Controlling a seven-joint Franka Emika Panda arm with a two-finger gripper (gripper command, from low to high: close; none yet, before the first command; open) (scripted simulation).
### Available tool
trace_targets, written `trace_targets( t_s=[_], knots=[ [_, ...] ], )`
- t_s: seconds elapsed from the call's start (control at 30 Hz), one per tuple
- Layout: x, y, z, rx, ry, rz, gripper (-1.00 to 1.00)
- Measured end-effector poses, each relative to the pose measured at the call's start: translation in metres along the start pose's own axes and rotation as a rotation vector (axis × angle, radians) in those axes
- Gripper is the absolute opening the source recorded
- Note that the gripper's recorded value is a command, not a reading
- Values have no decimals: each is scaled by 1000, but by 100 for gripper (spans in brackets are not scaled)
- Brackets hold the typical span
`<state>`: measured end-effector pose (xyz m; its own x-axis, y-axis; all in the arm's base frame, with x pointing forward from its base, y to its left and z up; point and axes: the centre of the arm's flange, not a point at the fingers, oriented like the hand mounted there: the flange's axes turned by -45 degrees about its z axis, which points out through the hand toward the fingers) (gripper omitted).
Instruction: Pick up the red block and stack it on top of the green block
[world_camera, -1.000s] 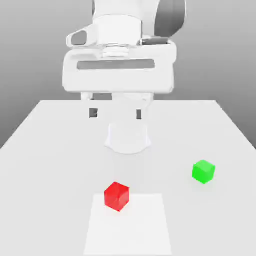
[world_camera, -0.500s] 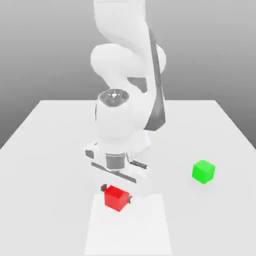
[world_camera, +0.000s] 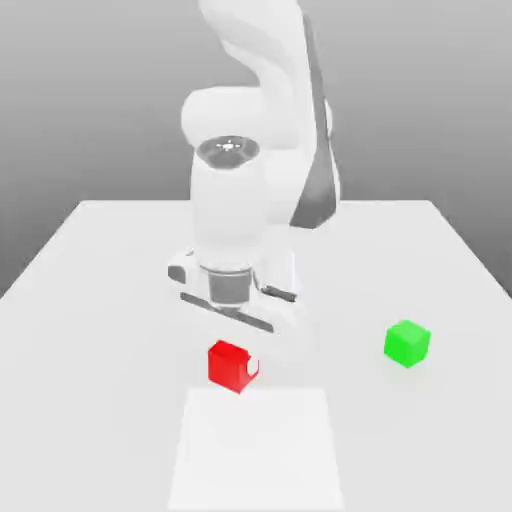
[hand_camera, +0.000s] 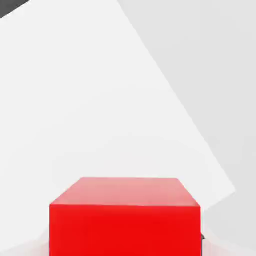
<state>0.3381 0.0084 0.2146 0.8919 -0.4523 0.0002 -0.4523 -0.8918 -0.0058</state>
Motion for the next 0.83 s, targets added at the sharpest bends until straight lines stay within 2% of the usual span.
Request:
trace_targets(
  t_s=[0.23,0.43,0.73,0.77,0.83],
  knots=[
    [-97,-103,-20,8,-5,-352,-100],
    [-208,-149,-30,-2,-3,-659,-100],
    [-224,-154,27,-6,1,-703,-100],
    [-225,-153,32,-6,0,-708,100],
    [-223,-152,32,-6,0,-700,100]
  ],
)
